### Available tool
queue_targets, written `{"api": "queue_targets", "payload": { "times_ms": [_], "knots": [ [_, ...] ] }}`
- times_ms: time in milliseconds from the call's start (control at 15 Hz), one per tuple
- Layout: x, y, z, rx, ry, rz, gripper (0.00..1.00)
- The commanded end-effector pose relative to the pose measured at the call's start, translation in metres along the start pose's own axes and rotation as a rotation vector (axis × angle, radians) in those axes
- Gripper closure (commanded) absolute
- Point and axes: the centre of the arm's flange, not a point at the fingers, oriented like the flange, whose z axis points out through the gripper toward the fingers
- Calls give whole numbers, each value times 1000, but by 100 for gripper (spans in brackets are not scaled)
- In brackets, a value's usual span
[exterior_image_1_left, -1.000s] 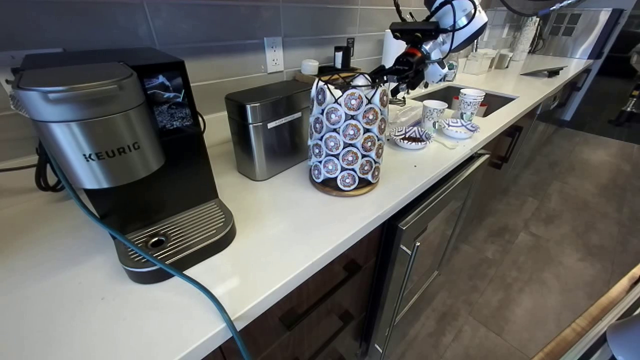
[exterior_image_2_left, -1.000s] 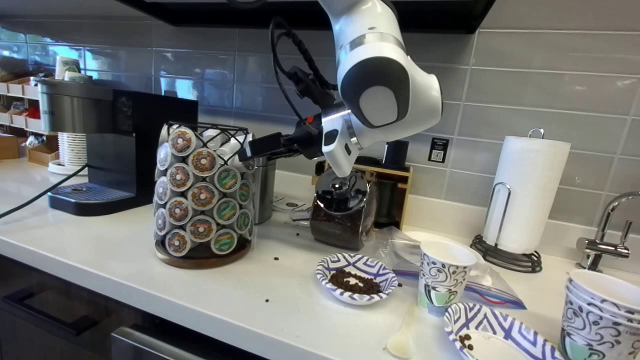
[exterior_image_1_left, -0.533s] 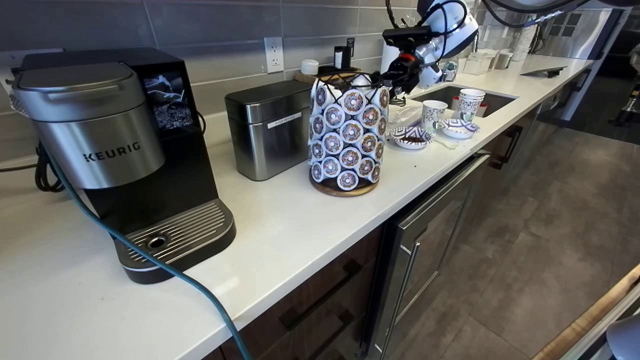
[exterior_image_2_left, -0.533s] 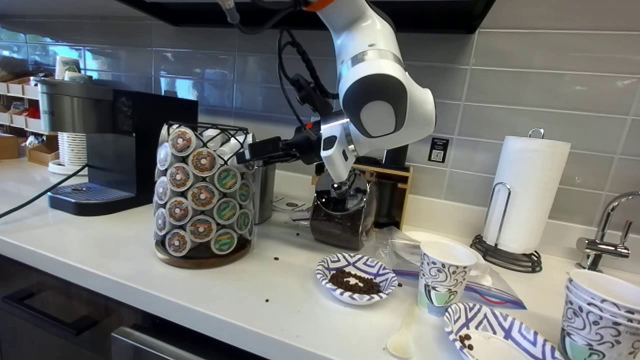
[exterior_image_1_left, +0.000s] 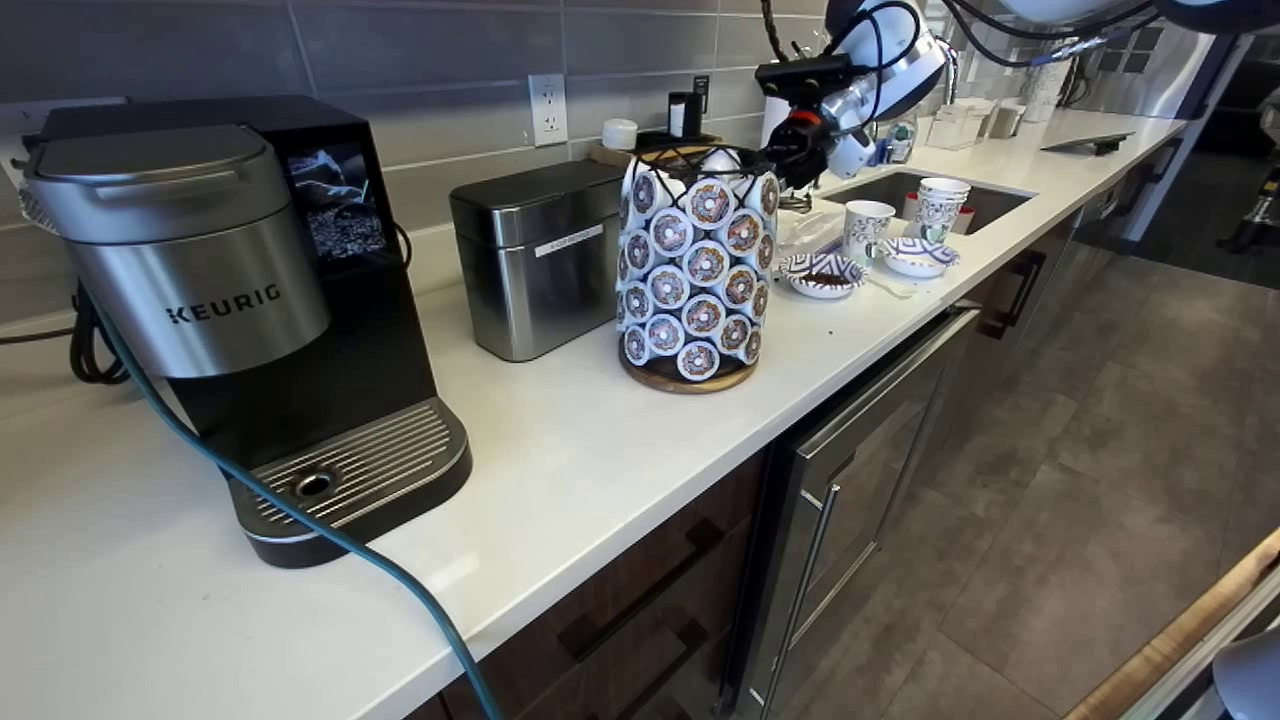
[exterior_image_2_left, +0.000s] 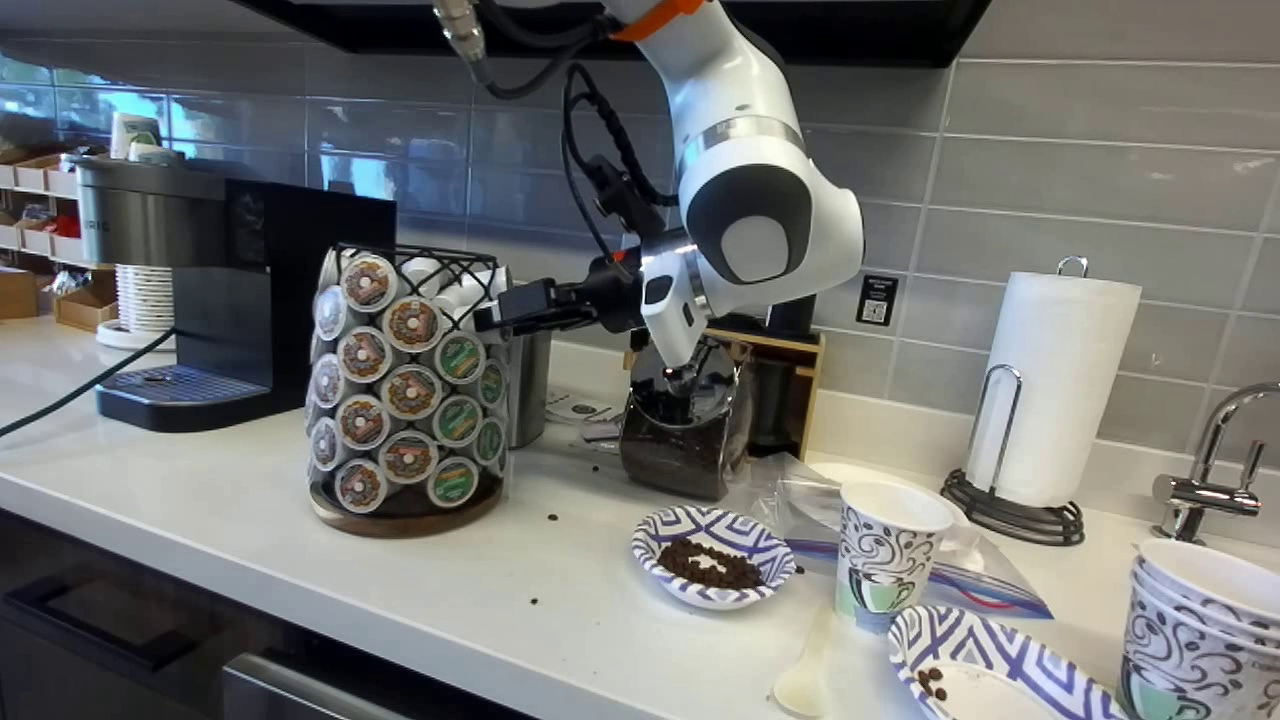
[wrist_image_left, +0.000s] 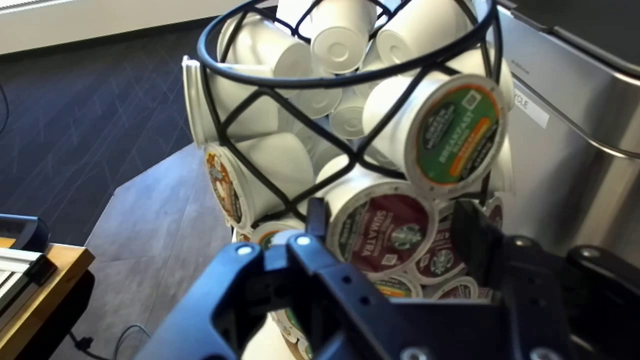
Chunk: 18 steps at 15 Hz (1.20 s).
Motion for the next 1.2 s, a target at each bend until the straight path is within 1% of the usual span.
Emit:
{"api": "queue_targets", "payload": {
  "times_ms": [0, 133, 200, 267, 400, 733, 933, 1000, 1133],
  "knots": [
    [-1, -10, -2, -23, 11, 20, 58],
    [-5, -8, -5, -17, 22, 20, 66],
    [-6, -8, -5, -15, 26, 20, 66],
    [-8, -7, -6, -11, 34, 20, 71],
    [-11, -4, -7, -9, 50, 22, 74],
    [-23, 7, -14, 12, 106, 25, 74],
    [-32, 16, -18, 41, 145, 24, 74],
    [-34, 18, -20, 54, 151, 26, 74],
    [-34, 20, -21, 65, 135, 35, 74]
  ]
}}
